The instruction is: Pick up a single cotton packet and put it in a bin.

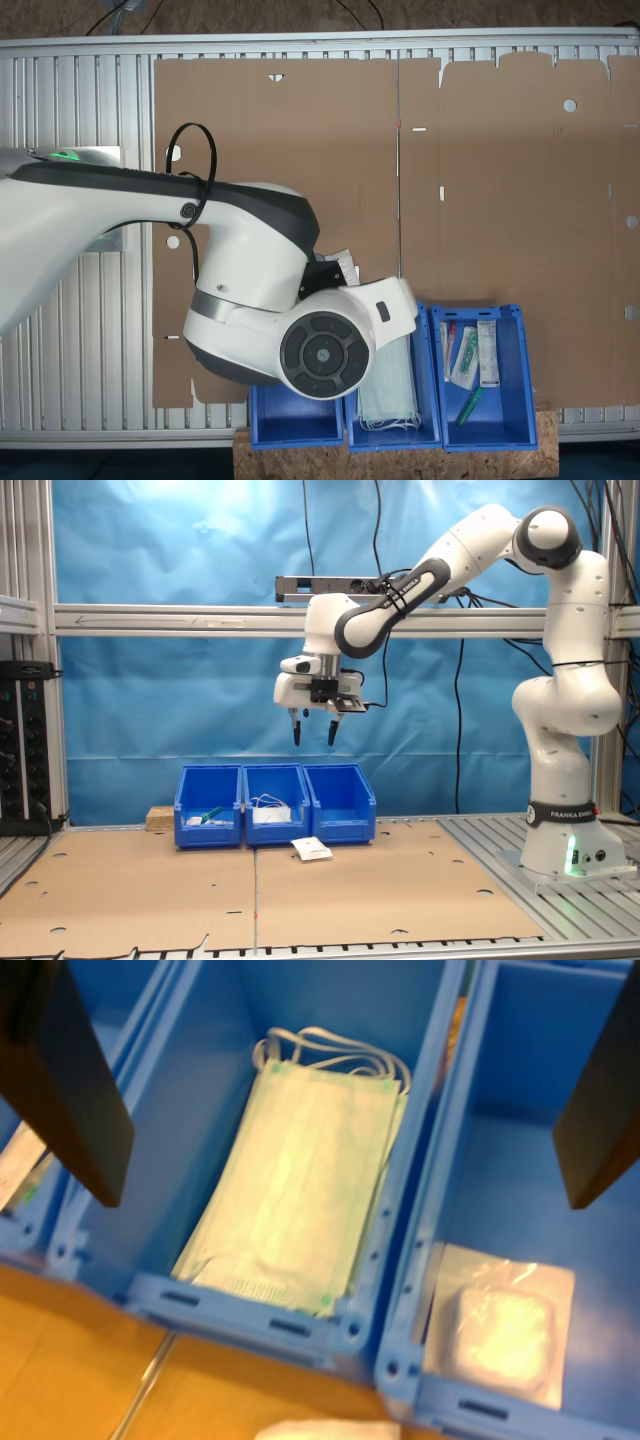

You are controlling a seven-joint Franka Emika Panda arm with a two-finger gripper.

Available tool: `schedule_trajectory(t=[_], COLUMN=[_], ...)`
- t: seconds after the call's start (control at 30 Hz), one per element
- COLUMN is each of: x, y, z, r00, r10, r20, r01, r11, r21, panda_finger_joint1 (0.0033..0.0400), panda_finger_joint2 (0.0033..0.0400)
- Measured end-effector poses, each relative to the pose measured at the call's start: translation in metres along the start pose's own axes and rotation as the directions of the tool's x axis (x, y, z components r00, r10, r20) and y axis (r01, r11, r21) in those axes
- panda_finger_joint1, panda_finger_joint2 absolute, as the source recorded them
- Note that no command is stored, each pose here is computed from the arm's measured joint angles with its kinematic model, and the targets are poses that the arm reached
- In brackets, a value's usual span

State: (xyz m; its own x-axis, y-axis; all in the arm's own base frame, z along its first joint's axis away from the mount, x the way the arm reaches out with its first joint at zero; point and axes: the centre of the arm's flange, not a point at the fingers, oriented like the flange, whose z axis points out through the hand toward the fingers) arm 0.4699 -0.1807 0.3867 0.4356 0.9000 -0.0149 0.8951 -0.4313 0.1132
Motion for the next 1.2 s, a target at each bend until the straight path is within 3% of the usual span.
schedule_trajectory(t=[0.4, 0.6, 0.63, 0.77, 1.2], x=[0.063, 0.083, 0.092, 0.099, 0.102], y=[-0.014, -0.028, -0.039, -0.053, -0.072], z=[0.0, 0.01, 0.019, 0.032, 0.067], r00=[1.0, 1.0, 1.0, 1.0, 0.998], r10=[-0.022, -0.018, -0.016, -0.007, 0.046], r20=[0.001, 0.007, 0.012, 0.019, 0.039], r01=[0.022, 0.017, 0.015, 0.005, -0.05], r11=[1.0, 0.999, 0.998, 0.996, 0.993], r21=[0.022, 0.048, 0.067, 0.086, 0.106], panda_finger_joint1=[0.04, 0.04, 0.04, 0.04, 0.04], panda_finger_joint2=[0.04, 0.04, 0.04, 0.04, 0.04])
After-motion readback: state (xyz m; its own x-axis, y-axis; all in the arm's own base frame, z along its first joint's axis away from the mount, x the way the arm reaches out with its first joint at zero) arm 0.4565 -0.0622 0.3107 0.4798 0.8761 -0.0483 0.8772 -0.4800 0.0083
